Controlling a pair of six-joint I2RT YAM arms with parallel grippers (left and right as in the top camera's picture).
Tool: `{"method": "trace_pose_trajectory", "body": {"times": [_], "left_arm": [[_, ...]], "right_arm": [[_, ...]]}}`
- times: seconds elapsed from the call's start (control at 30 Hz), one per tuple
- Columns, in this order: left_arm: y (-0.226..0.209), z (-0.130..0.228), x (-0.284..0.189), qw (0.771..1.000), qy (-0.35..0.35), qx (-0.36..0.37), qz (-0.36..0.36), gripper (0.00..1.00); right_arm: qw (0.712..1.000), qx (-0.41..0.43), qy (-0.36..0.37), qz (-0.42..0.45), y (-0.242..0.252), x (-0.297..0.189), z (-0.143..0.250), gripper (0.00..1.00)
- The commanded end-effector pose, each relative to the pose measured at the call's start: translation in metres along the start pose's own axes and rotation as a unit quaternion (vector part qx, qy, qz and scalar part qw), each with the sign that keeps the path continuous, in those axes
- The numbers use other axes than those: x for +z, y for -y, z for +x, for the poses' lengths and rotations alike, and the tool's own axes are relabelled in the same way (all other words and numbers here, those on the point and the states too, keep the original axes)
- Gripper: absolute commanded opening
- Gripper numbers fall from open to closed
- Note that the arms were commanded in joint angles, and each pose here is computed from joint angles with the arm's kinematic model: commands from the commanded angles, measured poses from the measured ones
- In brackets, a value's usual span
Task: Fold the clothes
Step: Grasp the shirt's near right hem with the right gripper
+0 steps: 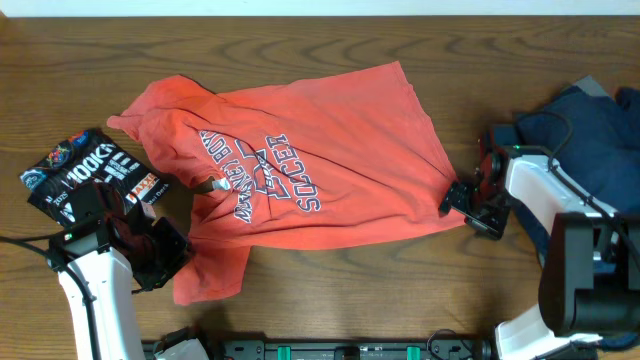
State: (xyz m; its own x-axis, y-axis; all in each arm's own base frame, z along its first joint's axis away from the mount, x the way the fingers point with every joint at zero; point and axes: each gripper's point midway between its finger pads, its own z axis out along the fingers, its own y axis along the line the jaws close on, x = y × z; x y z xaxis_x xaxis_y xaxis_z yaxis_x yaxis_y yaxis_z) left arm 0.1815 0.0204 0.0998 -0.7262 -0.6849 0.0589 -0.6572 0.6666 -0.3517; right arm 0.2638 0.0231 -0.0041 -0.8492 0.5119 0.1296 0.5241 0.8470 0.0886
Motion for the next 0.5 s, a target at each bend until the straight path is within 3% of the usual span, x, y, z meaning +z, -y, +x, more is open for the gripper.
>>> {"method": "trace_pose_trajectory", "body": {"times": [0.0,0.17,0.37,0.47], "left_arm": [[-0.0008,-0.0019,-0.0023,1.000,0.007,0.008,-0.002,0.06],[-0.0009,-0.0019,-0.0023,1.000,0.007,0.008,-0.002,0.06],[-0.0012,-0.0010,-0.0023,1.000,0.005,0.007,-0.003,0.06],[-0.0012,-0.0010,-0.0023,1.000,0.005,0.007,-0.003,0.06]], "right_arm": [[0.999,0.008,-0.002,-0.036,-0.0107,0.0141,0.0036,0.69],[0.999,-0.002,0.002,-0.032,-0.0122,0.0179,0.0057,0.27],[1.000,-0.002,0.004,-0.030,-0.0115,0.0179,0.0049,0.02],[1.000,-0.006,0.005,-0.030,-0.0117,0.0178,0.0047,0.01]]}}
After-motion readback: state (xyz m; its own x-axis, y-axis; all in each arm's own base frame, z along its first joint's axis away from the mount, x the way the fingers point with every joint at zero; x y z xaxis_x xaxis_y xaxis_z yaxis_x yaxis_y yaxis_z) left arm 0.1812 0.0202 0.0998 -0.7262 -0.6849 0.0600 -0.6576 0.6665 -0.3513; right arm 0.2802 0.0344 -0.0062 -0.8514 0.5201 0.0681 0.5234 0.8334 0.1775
